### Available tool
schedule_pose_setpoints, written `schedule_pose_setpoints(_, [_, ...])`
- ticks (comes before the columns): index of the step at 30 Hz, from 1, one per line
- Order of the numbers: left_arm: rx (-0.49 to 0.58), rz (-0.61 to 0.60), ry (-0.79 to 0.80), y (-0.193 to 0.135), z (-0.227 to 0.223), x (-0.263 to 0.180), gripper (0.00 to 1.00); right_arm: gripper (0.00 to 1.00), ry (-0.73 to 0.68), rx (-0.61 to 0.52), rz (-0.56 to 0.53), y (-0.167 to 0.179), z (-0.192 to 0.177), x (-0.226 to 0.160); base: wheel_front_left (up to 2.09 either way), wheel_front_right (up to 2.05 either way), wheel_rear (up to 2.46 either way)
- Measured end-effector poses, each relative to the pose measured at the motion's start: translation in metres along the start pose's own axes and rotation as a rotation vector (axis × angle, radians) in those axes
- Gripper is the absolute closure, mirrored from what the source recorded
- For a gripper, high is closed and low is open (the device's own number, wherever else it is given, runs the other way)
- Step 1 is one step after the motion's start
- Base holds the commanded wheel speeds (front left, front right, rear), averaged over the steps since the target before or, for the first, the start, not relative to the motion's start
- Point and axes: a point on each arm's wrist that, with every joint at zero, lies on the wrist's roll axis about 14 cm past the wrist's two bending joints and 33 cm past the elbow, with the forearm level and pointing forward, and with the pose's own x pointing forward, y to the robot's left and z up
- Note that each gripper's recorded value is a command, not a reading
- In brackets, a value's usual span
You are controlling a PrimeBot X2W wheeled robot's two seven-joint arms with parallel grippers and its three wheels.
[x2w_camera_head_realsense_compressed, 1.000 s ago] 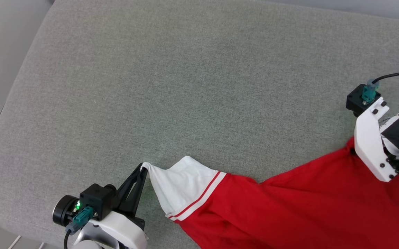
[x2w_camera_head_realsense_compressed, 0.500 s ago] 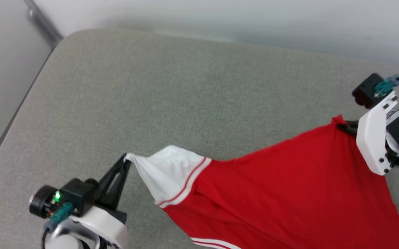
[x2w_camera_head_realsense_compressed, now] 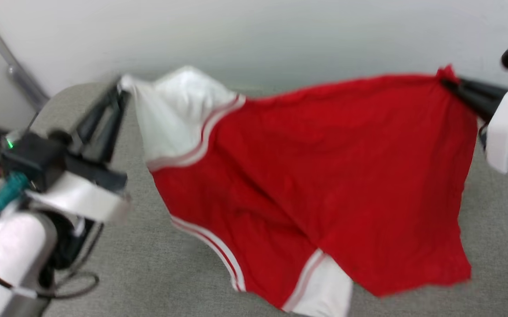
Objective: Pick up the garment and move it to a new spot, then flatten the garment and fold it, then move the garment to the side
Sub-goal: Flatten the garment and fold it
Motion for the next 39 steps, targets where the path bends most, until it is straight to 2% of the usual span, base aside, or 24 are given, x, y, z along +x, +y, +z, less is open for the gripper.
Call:
schedule_pose_setpoints(6, [0.054, -0.041, -0.144, 0.012, 0.052, 0.054, 1.0, 1.0, -0.144, -0.023, -0.087, -0.034, 0.048, 0.004, 0.0, 0.0, 0.0])
schedule_pose_setpoints(16, [0.088, -0.09, -0.258, 0.022, 0.082, 0.154, 1.0, 1.0, -0.305, -0.046, -0.236, -0.097, 0.113, 0.034, 0.0, 0.0, 0.0])
schedule_pose_setpoints(27, [0.156, -0.061, -0.318, 0.052, 0.083, 0.247, 1.0, 1.0, -0.349, -0.092, -0.35, -0.149, 0.139, 0.089, 0.0, 0.0, 0.0])
schedule_pose_setpoints(35, [0.179, -0.053, -0.354, 0.059, 0.086, 0.278, 1.0, 1.0, -0.4, -0.125, -0.357, -0.155, 0.162, 0.115, 0.0, 0.0, 0.0])
schedule_pose_setpoints(39, [0.169, -0.054, -0.329, 0.061, 0.07, 0.284, 1.0, 1.0, -0.376, -0.127, -0.344, -0.153, 0.151, 0.13, 0.0, 0.0, 0.0])
